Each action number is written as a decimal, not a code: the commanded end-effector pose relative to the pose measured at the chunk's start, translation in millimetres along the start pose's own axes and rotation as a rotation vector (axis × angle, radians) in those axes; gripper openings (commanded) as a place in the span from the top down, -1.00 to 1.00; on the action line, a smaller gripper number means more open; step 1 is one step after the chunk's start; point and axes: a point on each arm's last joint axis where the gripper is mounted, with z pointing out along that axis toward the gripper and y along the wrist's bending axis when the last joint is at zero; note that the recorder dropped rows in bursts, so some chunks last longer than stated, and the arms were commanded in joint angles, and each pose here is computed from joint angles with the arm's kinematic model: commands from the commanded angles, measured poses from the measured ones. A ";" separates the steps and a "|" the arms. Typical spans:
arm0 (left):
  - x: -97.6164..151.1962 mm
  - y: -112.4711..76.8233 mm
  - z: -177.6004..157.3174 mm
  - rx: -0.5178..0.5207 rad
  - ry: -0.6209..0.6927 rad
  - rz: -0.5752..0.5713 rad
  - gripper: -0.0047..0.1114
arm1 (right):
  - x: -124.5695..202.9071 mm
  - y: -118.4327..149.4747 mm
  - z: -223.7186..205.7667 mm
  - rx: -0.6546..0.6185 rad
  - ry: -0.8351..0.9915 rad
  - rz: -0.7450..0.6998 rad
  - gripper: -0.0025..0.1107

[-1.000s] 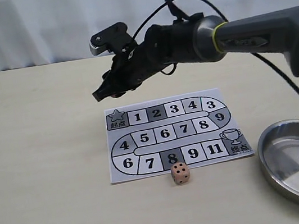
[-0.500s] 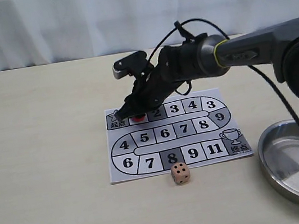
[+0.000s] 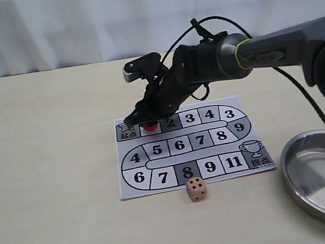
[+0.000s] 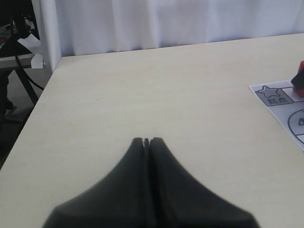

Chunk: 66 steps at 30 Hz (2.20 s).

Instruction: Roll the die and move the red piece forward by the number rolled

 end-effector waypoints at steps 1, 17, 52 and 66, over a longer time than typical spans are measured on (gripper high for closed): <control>-0.5 -0.1 0.2 0.001 -0.011 -0.010 0.92 | -19.7 -11.2 -34.4 0.022 -0.072 0.012 0.88; -0.5 -0.1 0.2 0.001 -0.011 -0.010 0.92 | 17.5 -35.5 -12.7 0.076 -0.013 0.067 0.88; -0.5 -0.1 0.2 0.001 -0.011 -0.010 0.92 | 2.0 -65.4 -70.8 0.141 -0.114 0.126 0.88; -0.5 -0.1 0.2 0.001 -0.011 -0.010 0.92 | 39.4 -66.8 -32.3 0.108 0.035 0.160 0.88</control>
